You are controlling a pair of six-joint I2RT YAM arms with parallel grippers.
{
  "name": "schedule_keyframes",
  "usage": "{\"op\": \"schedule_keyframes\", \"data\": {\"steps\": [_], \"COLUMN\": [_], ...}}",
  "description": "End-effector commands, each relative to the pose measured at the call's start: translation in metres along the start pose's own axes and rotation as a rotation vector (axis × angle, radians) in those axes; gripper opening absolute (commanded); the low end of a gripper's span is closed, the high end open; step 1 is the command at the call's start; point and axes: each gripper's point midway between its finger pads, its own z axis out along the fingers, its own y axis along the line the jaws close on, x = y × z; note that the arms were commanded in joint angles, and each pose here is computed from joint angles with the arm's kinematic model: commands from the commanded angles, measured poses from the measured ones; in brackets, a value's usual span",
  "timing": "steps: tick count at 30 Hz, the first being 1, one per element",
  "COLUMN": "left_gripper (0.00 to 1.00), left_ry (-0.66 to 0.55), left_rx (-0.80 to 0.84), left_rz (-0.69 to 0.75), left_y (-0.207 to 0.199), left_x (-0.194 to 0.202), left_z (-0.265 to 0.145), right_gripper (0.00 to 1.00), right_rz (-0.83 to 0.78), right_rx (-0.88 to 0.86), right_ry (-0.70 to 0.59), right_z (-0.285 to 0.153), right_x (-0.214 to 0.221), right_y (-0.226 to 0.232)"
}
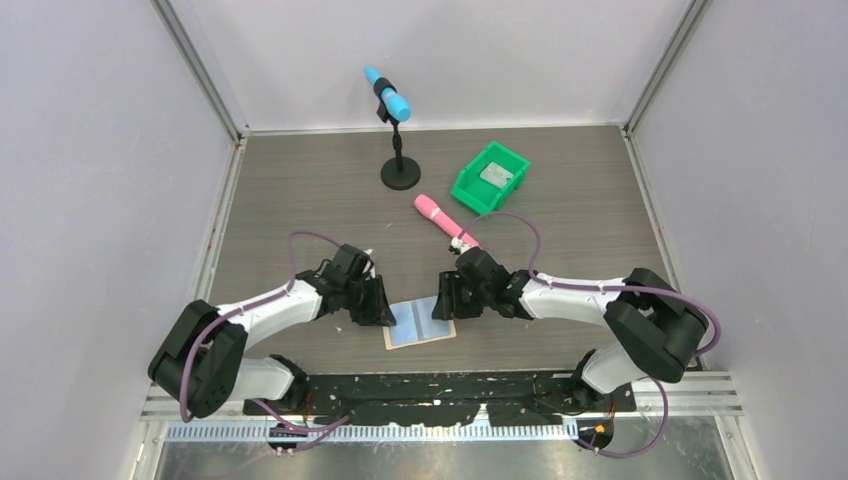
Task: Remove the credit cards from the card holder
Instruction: Open the card holder at the center of the board.
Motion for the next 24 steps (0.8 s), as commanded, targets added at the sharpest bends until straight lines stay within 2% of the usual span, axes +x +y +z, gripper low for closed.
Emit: {"op": "schedule_keyframes", "data": {"steps": [1, 9, 24], "left_gripper": [0.24, 0.23, 0.23], "left_ry": [-0.022, -0.022, -0.031], "left_rx": [-0.001, -0.001, 0.006], "left_rz": [0.011, 0.015, 0.013], "left_y": [0.002, 0.003, 0.001], "left_x": [-0.004, -0.003, -0.004], "left_z": [0.005, 0.007, 0.004], "right_gripper": [0.49, 0.41, 0.39], "right_rz": [-0.006, -0.010, 0.001], "right_rx": [-0.060, -0.130, -0.309], "right_ry": [-0.037, -0.069, -0.078], "right_z": [0.005, -0.004, -0.014], "right_x": [-0.012, -0.020, -0.023], "right_y": [0.015, 0.031, 0.065]}}
